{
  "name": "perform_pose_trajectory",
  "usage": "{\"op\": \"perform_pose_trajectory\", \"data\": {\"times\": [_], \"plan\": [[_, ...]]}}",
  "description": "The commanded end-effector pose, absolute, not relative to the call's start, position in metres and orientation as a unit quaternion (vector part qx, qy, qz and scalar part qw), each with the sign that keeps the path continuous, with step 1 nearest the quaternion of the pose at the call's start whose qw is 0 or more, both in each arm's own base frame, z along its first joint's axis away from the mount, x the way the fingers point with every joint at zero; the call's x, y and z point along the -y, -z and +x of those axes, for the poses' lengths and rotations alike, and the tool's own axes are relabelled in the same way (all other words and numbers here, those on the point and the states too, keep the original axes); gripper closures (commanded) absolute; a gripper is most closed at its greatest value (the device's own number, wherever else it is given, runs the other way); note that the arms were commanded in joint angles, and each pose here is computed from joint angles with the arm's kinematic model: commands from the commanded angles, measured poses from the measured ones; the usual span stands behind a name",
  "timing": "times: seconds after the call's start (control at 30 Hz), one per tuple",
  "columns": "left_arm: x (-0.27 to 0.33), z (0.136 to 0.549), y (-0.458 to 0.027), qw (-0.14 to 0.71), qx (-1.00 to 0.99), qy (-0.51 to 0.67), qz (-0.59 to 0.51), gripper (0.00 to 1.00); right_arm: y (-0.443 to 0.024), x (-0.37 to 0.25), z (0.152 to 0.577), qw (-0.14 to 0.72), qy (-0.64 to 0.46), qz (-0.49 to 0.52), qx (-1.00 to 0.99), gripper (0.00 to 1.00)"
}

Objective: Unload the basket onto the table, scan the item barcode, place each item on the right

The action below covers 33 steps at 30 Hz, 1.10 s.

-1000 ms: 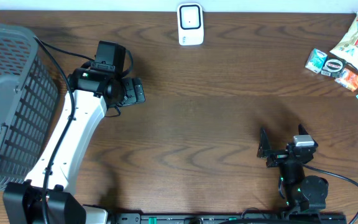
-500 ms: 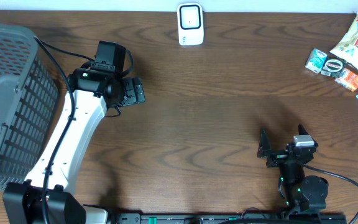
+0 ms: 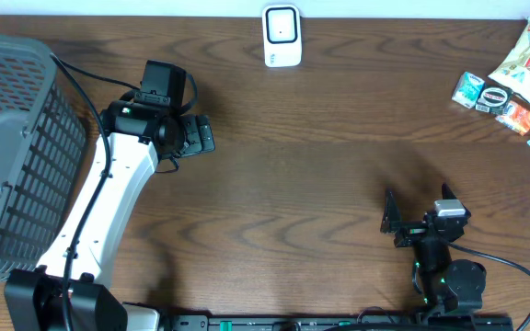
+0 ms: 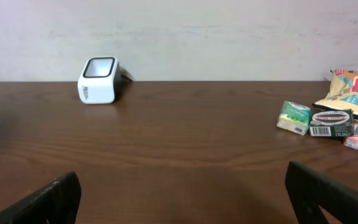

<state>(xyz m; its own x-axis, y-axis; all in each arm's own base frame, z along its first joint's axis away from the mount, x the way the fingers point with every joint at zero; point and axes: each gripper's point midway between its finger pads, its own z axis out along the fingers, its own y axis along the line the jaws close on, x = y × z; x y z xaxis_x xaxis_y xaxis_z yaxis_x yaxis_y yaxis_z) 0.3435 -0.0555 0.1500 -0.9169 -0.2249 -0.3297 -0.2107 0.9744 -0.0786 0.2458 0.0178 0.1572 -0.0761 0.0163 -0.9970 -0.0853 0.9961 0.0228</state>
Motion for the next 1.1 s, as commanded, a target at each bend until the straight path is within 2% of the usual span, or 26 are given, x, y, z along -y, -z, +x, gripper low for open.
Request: {"op": "perform_pose_trajectory", "data": {"times": [0.0, 0.4, 0.6, 0.73, 0.83, 0.9, 1.07], "plan": [[0.052, 0.344, -0.151, 0.172, -0.979, 0.013, -0.112, 0.02, -0.157, -0.014, 0.246, 0.679, -0.037, -0.011, -0.733, 0.01], [0.048, 0.336, -0.143, 0.158, -0.984, -0.003, -0.079, 0.02, -0.157, -0.014, 0.246, 0.679, -0.037, -0.011, -0.733, 0.01], [0.044, 0.309, -0.108, 0.128, -0.989, -0.008, -0.078, 0.02, -0.157, -0.014, 0.246, 0.679, -0.037, -0.011, -0.733, 0.01], [0.043, 0.296, -0.084, 0.142, -0.987, 0.001, -0.073, 0.02, -0.157, -0.014, 0.246, 0.679, -0.037, -0.011, -0.733, 0.01], [0.054, 0.289, -0.075, 0.168, -0.985, 0.04, -0.023, 0.02, -0.157, -0.014, 0.246, 0.679, -0.037, -0.011, -0.733, 0.01], [0.058, 0.286, -0.074, 0.189, -0.98, 0.06, 0.004, 0.02, -0.157, -0.014, 0.246, 0.679, -0.037, -0.011, -0.733, 0.01], [0.046, 0.273, -0.086, 0.222, -0.973, 0.062, -0.013, 0.02, -0.157, -0.014, 0.246, 0.679, -0.037, -0.011, -0.733, 0.01]]}}
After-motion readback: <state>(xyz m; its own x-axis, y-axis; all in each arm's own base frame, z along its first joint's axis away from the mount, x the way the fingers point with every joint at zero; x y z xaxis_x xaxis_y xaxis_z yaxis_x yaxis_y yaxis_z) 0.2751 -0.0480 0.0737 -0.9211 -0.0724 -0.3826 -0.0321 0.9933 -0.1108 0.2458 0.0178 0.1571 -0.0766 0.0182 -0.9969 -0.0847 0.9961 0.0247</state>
